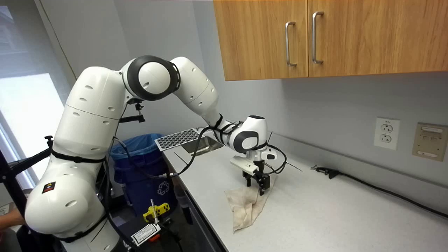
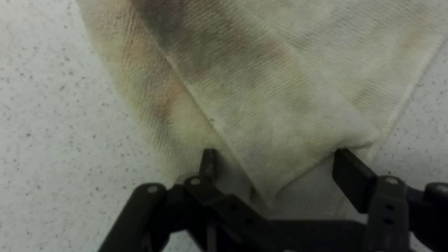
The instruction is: Spread the towel out on the counter
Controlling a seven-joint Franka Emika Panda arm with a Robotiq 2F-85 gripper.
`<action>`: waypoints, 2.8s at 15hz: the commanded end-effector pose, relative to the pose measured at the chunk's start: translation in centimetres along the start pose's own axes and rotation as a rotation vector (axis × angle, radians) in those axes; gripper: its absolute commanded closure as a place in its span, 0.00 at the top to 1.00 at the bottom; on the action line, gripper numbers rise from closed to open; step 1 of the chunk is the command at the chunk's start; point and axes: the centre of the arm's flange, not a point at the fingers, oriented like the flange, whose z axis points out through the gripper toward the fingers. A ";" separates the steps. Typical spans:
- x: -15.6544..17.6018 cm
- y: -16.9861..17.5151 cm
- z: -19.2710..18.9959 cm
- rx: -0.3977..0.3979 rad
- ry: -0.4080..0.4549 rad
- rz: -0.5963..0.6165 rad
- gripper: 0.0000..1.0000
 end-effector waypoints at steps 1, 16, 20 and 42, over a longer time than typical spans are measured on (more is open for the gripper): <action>-0.7 -0.4 -0.4 -0.017 0.000 0.033 0.85; -3.4 -0.7 -1.6 -0.076 -0.008 0.112 0.80; -3.8 -0.7 -1.5 -0.093 -0.017 0.128 0.43; -2.8 10.2 -7.9 -0.438 0.227 0.304 0.01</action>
